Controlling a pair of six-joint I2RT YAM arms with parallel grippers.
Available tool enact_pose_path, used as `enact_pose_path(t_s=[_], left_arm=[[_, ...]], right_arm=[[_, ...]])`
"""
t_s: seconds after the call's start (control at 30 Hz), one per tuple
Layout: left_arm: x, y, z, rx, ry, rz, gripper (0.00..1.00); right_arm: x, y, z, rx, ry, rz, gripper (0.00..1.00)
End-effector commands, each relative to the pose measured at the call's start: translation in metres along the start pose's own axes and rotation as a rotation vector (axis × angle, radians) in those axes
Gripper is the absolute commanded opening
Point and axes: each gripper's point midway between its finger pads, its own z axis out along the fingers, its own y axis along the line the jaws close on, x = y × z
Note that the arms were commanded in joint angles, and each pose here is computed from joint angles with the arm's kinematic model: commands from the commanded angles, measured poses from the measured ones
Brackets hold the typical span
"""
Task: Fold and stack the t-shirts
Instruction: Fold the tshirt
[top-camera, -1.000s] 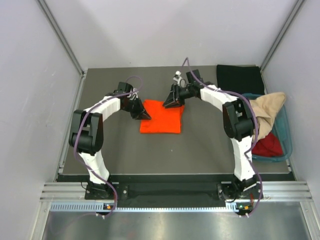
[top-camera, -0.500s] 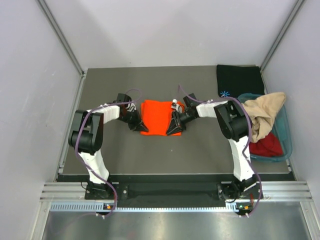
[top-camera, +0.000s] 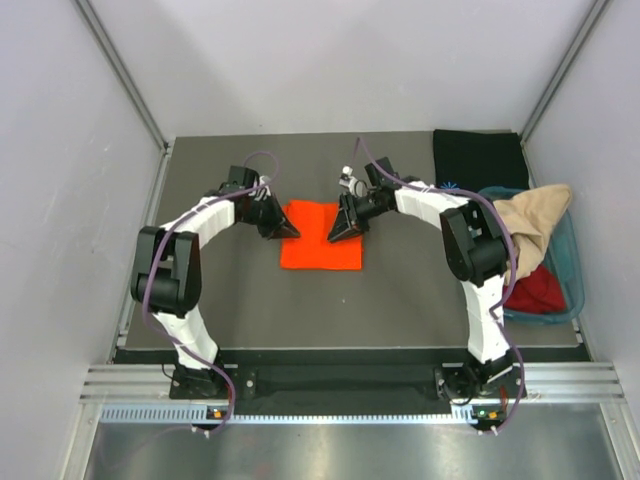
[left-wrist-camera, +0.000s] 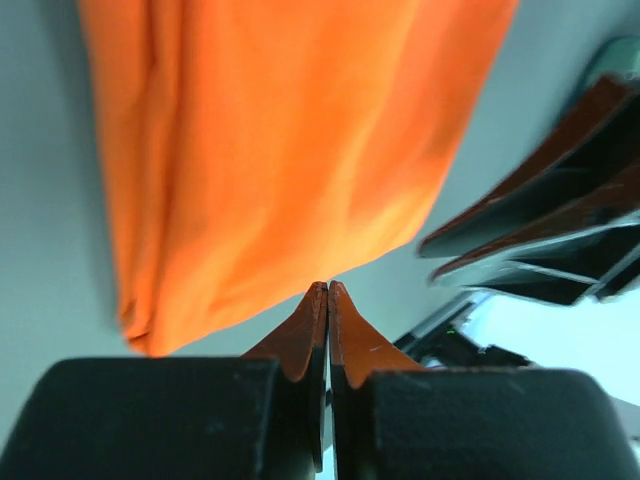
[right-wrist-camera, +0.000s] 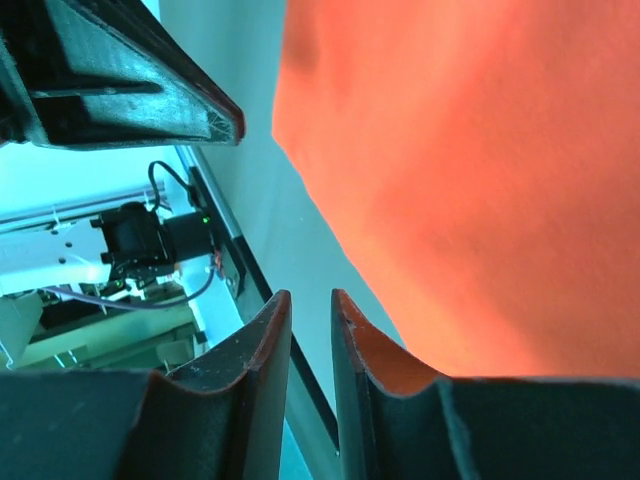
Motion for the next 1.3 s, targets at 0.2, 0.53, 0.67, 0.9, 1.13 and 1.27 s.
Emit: enact_pose_path(t_s=[0.2,0.53,0.67,0.9,1.13,1.27], left_arm=[[0.032,0.06,0.028,-0.081,0.058,-0.114,0.0],[0.01,0.043,-0.001,-0.096,-0.006,-0.013,0.13],[-0.022,0.014,-0.019,-0.091,-0.069,0.055,0.34],[-0.057,-0.015,-0.03,-0.074,-0.144,0.095,0.44],[-0.044,-0.003,-0.03,-0.097,-0.131,0.079,0.44],[-0.036,-0.001,-0.037,-0.109,-0.134,0.081,0.45]], right_arm=[[0.045,-0.055,-0.002,0.059,0.07,0.062,0.25],[0.004,-0.048,-0.064,0.144,-0.082,-0.009,0.4],[-0.038,-0.056,-0.096,0.235,-0.21,-0.02,0.64],[-0.088,-0.087,-0.103,0.331,-0.304,0.003,0.76],[-0.107,-0.085,-0.095,0.377,-0.335,0.007,0.77],[-0.09,-0.096,-0.089,0.402,-0.321,0.052,0.77]])
